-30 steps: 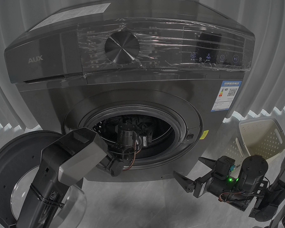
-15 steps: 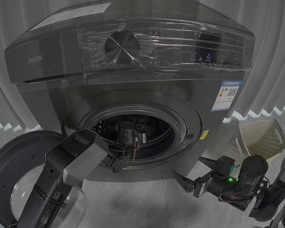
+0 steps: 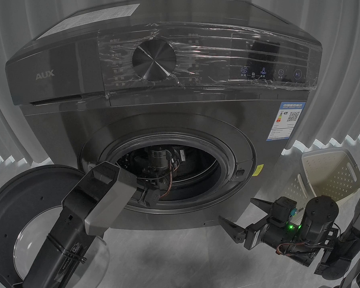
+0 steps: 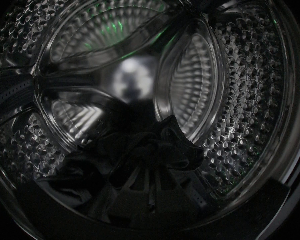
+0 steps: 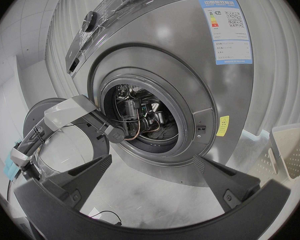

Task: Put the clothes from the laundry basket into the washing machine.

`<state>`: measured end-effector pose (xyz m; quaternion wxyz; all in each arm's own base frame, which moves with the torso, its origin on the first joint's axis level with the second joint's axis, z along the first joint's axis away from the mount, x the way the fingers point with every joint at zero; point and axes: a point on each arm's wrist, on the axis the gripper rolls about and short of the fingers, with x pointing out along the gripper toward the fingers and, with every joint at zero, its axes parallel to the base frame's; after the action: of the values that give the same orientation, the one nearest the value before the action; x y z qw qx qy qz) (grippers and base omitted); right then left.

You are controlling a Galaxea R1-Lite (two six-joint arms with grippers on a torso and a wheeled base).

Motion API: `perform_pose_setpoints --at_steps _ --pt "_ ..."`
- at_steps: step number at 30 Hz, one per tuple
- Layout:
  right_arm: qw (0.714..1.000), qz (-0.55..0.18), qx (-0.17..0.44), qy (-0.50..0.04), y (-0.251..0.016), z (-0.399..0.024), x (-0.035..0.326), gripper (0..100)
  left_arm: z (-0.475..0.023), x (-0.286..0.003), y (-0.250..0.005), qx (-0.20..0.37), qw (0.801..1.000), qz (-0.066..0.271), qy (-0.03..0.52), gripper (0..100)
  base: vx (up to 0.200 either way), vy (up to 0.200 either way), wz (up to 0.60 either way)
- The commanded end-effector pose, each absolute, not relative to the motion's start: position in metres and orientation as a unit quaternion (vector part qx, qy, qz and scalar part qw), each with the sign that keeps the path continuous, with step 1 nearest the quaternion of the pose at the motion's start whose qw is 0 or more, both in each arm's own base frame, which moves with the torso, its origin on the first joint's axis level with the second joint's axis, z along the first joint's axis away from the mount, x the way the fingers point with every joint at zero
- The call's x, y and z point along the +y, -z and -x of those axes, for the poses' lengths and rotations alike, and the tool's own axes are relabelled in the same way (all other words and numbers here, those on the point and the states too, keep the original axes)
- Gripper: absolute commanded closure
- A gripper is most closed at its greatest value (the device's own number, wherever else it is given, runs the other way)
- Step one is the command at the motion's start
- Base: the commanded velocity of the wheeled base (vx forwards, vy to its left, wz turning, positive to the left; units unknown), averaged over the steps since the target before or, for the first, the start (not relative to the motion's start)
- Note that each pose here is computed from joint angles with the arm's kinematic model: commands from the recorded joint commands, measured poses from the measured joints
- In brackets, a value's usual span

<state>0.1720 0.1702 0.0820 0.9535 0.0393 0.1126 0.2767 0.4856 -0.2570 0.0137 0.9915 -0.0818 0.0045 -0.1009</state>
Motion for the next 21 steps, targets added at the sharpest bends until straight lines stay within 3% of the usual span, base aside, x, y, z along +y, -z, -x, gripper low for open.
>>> perform_pose_setpoints --at_steps 1,11,12,17,21 --pt "0.953 -0.039 0.113 -0.277 -0.082 -0.172 0.170 0 -0.492 -0.254 -0.008 -0.002 0.992 0.081 0.093 100 0.000 0.000 0.00" --pt "0.953 -0.039 0.113 -0.277 -0.082 -0.172 0.170 0 -0.492 -0.251 -0.007 0.002 0.993 0.079 0.091 100 0.000 0.000 0.00" --pt "0.953 -0.039 0.113 -0.277 -0.082 -0.172 0.170 0 -0.492 -0.251 -0.007 0.003 0.993 0.079 0.091 0 0.000 0.000 0.00" --pt "0.953 -0.039 0.113 -0.277 -0.082 -0.172 0.170 0 -0.487 -0.253 -0.007 0.009 0.992 0.080 0.093 0 0.000 0.000 0.00" --pt "0.954 -0.039 0.113 -0.276 -0.082 -0.172 0.170 0 -0.452 -0.258 -0.024 0.050 0.991 0.063 0.110 0 0.000 0.000 0.00"
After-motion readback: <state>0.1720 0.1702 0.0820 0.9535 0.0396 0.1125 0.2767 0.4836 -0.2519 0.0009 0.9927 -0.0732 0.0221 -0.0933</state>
